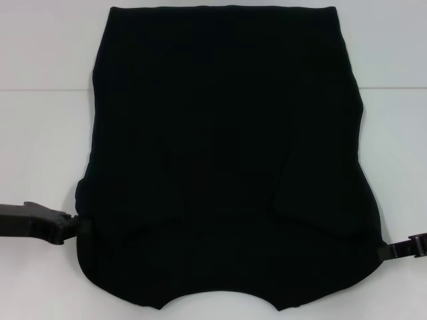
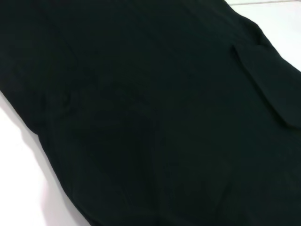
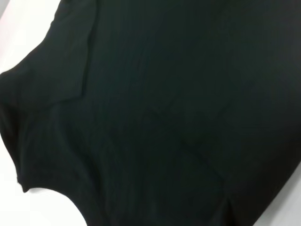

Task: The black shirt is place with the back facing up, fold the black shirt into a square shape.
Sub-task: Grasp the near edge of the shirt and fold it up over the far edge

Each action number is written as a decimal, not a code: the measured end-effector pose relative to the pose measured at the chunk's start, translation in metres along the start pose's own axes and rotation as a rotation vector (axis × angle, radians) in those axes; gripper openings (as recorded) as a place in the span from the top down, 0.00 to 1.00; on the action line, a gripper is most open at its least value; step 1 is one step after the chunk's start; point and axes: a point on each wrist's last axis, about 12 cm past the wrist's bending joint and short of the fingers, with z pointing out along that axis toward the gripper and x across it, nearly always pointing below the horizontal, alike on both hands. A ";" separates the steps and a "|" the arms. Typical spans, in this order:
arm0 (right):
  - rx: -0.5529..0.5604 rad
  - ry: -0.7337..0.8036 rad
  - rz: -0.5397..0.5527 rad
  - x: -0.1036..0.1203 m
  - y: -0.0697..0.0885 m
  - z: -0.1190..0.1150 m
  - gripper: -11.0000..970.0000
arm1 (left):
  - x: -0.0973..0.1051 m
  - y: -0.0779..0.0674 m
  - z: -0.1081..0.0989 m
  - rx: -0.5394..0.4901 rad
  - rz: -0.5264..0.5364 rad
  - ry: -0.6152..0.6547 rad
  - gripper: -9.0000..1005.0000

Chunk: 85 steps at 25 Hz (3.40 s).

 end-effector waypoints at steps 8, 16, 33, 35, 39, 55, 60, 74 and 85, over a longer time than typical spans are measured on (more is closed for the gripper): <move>-0.023 -0.031 0.018 0.018 -0.006 -0.006 0.94 | 0.002 -0.005 -0.004 0.052 -0.045 0.015 0.96; -0.031 -0.081 0.030 0.036 -0.011 -0.022 0.94 | 0.005 -0.016 -0.010 0.156 -0.110 0.060 0.96; -0.081 -0.160 0.045 0.099 -0.018 -0.051 0.94 | 0.045 -0.029 -0.026 0.331 -0.231 0.055 0.96; -0.085 -0.161 0.050 0.106 -0.018 -0.052 0.94 | 0.051 -0.032 -0.028 0.348 -0.242 0.054 0.96; -0.079 -0.214 0.048 0.109 -0.020 -0.055 0.94 | 0.055 -0.031 -0.032 0.357 -0.268 -0.002 0.96; 0.033 -0.395 -0.085 -0.031 -0.020 -0.060 0.94 | -0.063 0.003 0.020 0.328 -0.307 -0.384 0.96; 0.124 -0.456 -0.107 -0.080 -0.017 -0.057 0.94 | -0.100 0.010 0.032 0.236 -0.327 -0.496 0.96; 0.365 -0.598 -0.163 -0.162 0.005 -0.001 0.94 | -0.129 0.031 0.071 -0.135 -0.394 -0.700 0.96; 0.530 -0.609 -0.224 -0.156 0.008 0.046 0.94 | -0.114 0.023 0.100 -0.289 -0.343 -0.672 0.96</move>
